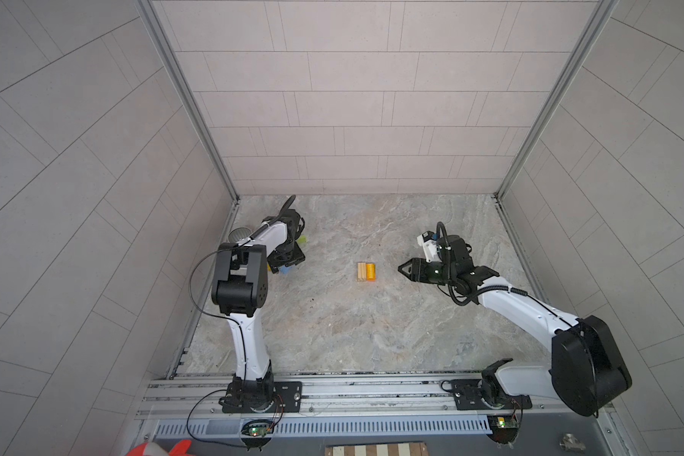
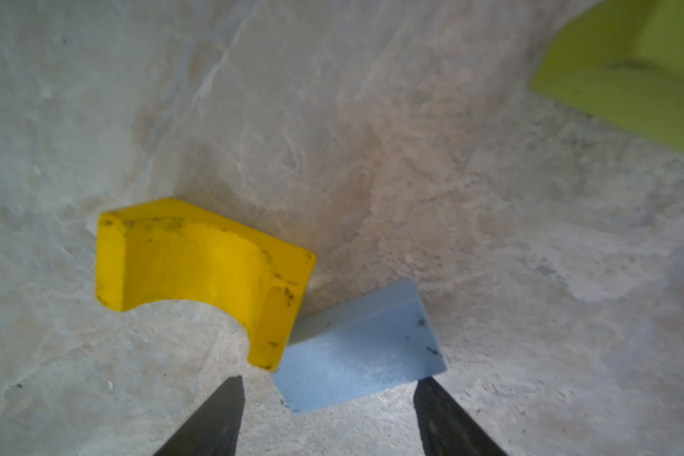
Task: Build the wood block tower
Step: 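Withdraw the left gripper toward the blue block while the right gripper draws back, then lower the left gripper onto the light blue block and close on it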
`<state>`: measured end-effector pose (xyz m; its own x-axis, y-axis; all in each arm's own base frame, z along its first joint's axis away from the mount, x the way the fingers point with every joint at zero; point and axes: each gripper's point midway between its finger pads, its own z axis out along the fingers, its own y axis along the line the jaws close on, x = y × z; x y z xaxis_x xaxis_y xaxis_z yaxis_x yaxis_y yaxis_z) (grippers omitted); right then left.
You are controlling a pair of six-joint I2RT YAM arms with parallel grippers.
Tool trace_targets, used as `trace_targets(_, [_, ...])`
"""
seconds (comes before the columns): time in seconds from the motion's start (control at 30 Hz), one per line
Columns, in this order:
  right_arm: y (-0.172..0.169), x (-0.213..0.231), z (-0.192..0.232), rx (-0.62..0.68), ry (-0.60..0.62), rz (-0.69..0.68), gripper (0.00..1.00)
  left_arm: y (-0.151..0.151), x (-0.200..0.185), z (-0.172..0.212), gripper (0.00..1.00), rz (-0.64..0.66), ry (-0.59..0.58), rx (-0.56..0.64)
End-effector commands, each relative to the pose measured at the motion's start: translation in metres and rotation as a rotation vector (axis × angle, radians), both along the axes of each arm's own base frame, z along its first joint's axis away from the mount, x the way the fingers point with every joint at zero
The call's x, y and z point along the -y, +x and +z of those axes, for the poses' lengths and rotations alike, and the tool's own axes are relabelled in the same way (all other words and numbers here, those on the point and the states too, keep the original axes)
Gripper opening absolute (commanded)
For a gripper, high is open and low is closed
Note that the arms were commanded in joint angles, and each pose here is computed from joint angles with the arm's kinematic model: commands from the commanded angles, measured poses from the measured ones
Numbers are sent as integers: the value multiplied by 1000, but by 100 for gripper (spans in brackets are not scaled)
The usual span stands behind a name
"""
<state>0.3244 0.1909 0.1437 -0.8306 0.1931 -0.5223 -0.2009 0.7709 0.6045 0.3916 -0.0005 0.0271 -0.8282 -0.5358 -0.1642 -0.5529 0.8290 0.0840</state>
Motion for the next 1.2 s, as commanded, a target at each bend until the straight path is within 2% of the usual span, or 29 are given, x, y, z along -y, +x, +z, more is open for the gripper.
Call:
trace_targets(0.0, [1,-2,3,8,20,1,50,8,-1,14,80,68,2,75])
trace_targets(0.23, [0,-3,1,9,24,2,50,13,0,9,90,115,-8,88])
trace_targets(0.63, [1,-6,0,9,34,12,50,23,3,0,95,158,-15,105])
trace_targets(0.8, [1,-8,-1,5,39,15,50,20,-2,-3,95,178,9,99])
trace_targets(1.03, [1,-9,-4,-2,37,18,50,17,-3,-7,84,228,9,103])
trace_targets(1.17, [1,-9,-4,0,38,17,50,14,-2,-9,82,241,7,101])
